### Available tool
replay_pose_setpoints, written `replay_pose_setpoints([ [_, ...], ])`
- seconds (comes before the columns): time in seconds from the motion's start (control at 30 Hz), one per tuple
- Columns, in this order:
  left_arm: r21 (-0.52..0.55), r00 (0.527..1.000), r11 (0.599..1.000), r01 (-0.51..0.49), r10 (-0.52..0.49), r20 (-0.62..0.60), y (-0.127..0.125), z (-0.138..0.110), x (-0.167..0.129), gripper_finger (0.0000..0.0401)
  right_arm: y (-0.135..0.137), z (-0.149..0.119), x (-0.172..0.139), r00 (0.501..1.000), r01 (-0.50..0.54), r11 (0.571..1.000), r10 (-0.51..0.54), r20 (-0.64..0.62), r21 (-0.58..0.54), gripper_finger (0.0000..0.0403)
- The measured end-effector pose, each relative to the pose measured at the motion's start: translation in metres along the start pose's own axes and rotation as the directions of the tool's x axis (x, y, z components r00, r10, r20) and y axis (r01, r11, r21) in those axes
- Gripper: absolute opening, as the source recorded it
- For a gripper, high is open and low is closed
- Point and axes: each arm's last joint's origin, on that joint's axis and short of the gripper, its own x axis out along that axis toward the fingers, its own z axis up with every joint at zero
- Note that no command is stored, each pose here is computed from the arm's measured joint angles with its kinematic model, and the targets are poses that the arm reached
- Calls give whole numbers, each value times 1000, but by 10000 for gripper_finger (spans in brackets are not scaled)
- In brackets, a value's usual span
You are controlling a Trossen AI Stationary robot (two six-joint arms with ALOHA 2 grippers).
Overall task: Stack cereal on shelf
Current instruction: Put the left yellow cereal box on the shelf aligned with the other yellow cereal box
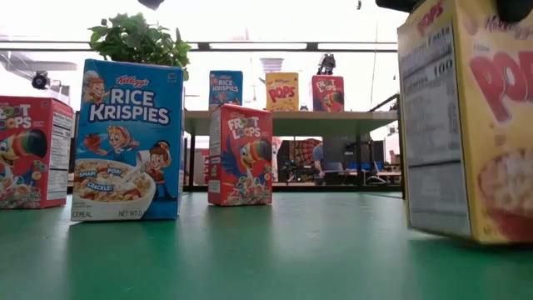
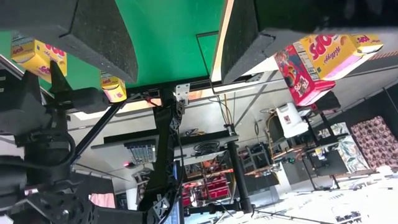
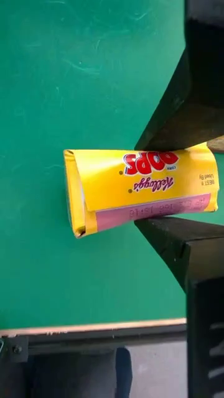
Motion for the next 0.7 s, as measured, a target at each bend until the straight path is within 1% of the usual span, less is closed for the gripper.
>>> replay_pose_setpoints([
  [0.2, 0, 1000, 1000, 0, 0, 0, 0, 0, 0, 215, -13, 13, -28, 999, -28, 998, 26, 38, 61, 151],
  [0.3, 0, 1000, 1000, 0, 0, 0, 0, 0, 0, 215, -24, 21, -50, 998, -35, 995, 29, 62, 92, 148],
  [0.4, 0, 1000, 1000, 0, 0, 0, 0, 0, 0, 215, -37, 27, -74, 996, -37, 995, 29, 88, 96, 145],
  [0.5, 0, 1000, 1000, 0, 0, 0, 0, 0, 0, 215, -58, 32, -99, 993, -33, 993, 19, 119, 116, 141],
  [0.7, 3, 1000, 1000, 0, 0, 0, 0, 0, 0, 215, -116, 40, -144, 973, 57, 988, -87, 216, 143, 132],
])
